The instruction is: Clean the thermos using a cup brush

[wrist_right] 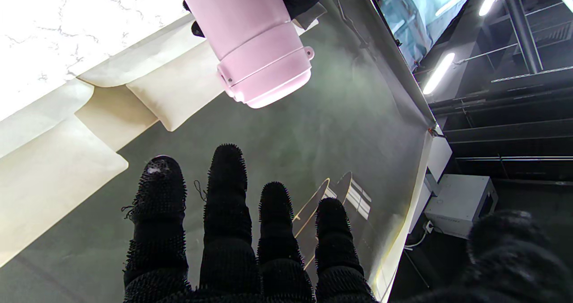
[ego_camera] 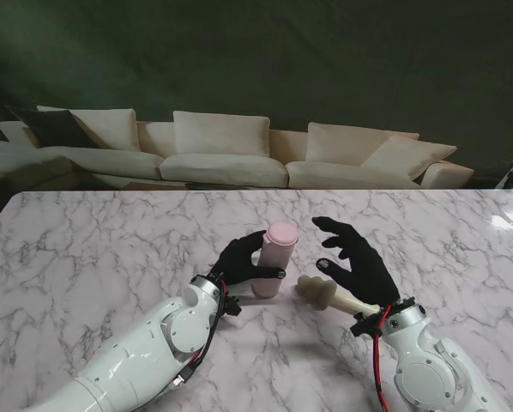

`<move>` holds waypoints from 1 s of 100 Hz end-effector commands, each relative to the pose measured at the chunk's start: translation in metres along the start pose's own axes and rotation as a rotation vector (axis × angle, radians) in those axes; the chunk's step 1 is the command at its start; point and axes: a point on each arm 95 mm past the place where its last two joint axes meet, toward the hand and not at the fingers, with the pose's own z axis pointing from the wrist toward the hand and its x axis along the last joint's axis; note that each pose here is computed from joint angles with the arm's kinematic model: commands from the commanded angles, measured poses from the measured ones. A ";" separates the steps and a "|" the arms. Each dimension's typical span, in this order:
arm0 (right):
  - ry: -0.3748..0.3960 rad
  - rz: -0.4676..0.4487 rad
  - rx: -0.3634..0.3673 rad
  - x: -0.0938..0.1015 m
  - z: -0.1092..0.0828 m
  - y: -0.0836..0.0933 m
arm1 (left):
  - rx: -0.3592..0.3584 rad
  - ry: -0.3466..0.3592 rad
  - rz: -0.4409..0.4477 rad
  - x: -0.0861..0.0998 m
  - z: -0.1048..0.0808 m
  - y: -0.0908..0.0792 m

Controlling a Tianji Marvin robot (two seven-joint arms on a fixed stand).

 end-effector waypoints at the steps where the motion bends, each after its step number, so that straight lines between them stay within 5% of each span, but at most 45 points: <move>1: -0.012 0.001 -0.002 -0.001 -0.003 -0.001 | -0.039 -0.039 0.018 -0.014 -0.010 0.006; 100: -0.020 -0.001 -0.014 -0.002 -0.006 0.000 | -0.082 -0.058 0.054 -0.023 -0.018 -0.001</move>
